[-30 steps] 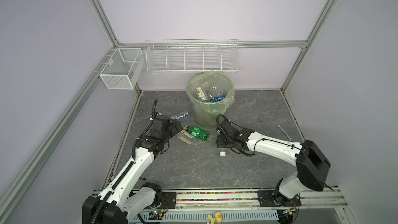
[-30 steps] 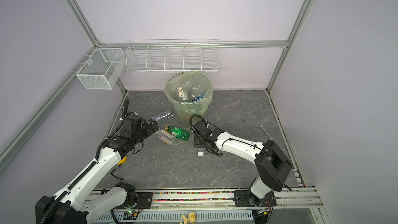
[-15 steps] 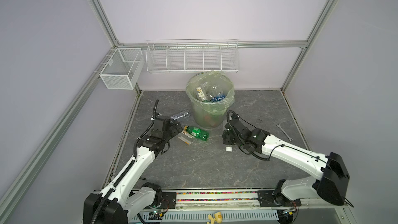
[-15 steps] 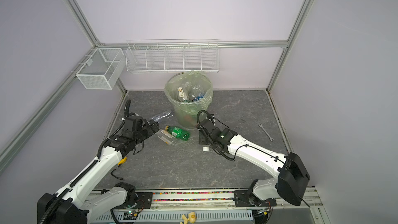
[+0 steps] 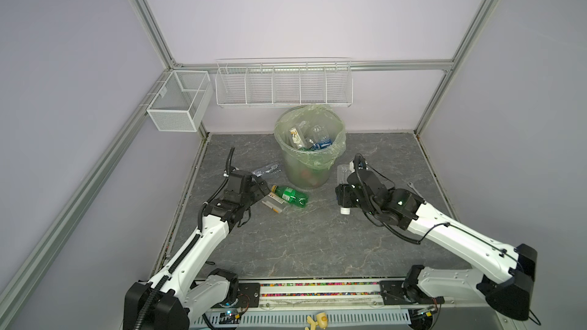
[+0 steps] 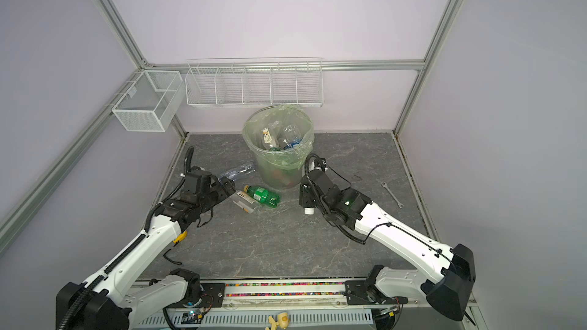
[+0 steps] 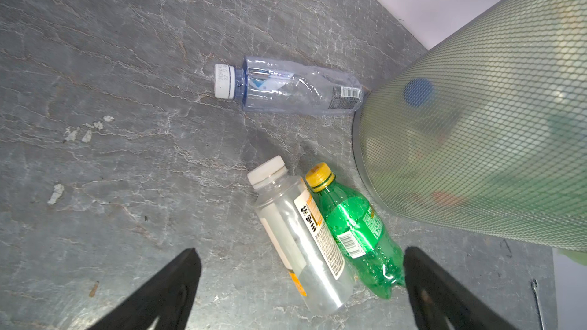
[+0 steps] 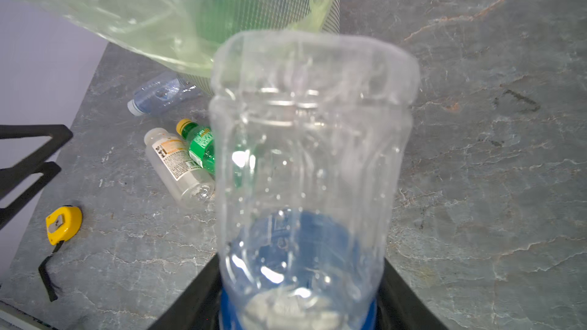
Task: Throw the plastic bottles in the bin
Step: 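Lift the blue-labelled bottle with the right gripper toward the bin, then carry the blue-labelled bottle with the right gripper over the bin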
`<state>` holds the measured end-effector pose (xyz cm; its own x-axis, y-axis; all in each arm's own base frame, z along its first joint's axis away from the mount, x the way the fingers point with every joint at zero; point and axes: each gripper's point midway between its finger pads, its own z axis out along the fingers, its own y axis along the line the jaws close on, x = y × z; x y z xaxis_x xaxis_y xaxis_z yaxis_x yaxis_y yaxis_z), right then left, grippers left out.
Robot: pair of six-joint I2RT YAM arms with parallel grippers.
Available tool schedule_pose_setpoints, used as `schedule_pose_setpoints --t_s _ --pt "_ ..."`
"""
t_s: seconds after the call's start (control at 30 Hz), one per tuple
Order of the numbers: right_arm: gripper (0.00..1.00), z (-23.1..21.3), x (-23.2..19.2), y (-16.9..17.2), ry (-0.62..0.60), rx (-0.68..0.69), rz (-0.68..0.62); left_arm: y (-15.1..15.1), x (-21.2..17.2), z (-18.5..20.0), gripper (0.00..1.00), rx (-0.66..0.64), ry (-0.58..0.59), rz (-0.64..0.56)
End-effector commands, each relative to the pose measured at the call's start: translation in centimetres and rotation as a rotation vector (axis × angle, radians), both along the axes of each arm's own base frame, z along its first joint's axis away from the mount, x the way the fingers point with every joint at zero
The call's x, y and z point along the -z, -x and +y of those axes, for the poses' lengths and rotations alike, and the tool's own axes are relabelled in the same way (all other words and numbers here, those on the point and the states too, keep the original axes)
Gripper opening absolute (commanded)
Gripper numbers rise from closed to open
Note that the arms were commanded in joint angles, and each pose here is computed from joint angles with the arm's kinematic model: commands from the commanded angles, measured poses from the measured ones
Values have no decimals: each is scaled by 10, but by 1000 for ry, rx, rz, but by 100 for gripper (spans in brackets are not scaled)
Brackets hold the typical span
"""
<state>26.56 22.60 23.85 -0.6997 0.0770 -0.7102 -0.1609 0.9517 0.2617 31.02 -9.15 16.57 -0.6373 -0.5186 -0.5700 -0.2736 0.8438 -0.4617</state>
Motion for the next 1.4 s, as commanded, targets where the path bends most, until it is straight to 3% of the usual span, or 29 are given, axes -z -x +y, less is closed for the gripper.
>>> schedule_pose_setpoints --t_s 0.0,0.53,1.07,1.37 --pt "63 -7 -28 -3 -8 2 -66 1 -1 2 99 -17 15 -9" --pt "64 -8 -100 -8 -69 -52 -171 -7 -8 -4 99 -46 75 12" --pt "64 -5 -95 -8 -108 -95 -186 -17 8 -3 99 -58 46 17" --pt "65 41 -135 -47 -135 -160 -253 -18 5 0 99 -54 12 13"
